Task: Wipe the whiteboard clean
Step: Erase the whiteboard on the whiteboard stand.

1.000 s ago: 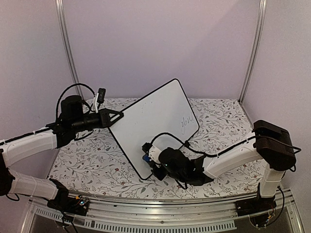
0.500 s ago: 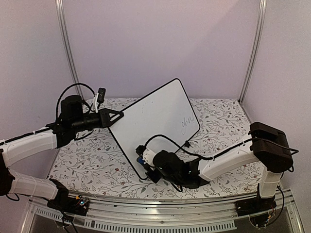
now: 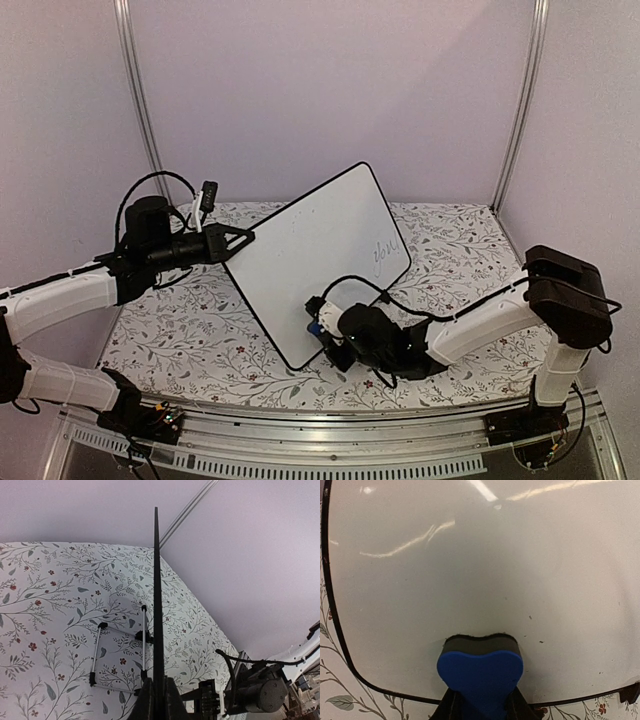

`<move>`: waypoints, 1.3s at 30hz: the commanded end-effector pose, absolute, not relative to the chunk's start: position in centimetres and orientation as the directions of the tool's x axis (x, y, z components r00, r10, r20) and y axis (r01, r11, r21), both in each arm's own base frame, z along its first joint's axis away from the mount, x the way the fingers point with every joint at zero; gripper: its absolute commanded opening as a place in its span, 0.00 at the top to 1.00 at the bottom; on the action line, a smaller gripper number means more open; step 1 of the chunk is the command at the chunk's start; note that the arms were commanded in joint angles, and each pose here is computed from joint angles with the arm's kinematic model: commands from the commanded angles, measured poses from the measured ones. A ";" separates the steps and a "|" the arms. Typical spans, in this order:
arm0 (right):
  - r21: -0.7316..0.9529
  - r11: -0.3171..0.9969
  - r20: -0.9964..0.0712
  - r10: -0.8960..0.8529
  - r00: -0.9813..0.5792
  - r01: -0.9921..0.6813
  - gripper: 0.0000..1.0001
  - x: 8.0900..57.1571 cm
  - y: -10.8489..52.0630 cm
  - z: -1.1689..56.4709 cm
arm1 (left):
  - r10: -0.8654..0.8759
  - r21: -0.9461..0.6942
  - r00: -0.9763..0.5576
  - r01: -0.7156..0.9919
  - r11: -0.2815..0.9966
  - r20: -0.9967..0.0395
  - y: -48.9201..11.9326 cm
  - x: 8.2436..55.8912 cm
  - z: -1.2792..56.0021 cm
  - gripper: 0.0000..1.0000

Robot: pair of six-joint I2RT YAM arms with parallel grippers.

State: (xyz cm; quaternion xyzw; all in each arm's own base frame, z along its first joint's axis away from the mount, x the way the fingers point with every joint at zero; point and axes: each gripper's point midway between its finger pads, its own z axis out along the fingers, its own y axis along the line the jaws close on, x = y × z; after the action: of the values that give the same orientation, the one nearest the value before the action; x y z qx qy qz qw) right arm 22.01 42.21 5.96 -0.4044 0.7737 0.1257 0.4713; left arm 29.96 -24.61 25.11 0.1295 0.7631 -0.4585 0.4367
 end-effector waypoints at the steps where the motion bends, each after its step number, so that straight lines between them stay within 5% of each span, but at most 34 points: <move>1: -0.150 0.730 -0.857 -0.433 -0.281 -0.666 1.00 26.5 39.0 8.6 | -0.161 -0.573 -0.572 0.673 0.468 -0.804 -26.3 28.5 26.5 1.00; 14: -0.086 0.749 -0.845 -0.404 -0.351 -0.657 1.00 32.9 31.6 16.5 | -0.158 -0.575 -0.576 0.675 0.463 -0.802 -26.4 28.4 26.5 1.00; 28: 0.037 0.719 -0.689 -0.484 -0.539 -0.694 1.00 37.2 30.9 10.2 | -0.156 -0.576 -0.579 0.671 0.467 -0.800 -26.4 28.5 26.3 1.00; 39: 0.103 0.712 -0.563 -0.534 -0.630 -0.695 1.00 33.9 29.2 4.4 | -0.158 -0.575 -0.576 0.674 0.465 -0.802 -26.4 28.4 26.5 1.00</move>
State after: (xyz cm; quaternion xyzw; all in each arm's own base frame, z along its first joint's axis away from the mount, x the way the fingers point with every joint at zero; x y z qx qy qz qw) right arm 36.29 30.24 8.43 -0.3383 0.8722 0.1562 0.3169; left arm 30.36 -24.32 24.45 0.1110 0.7736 -0.4514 0.4306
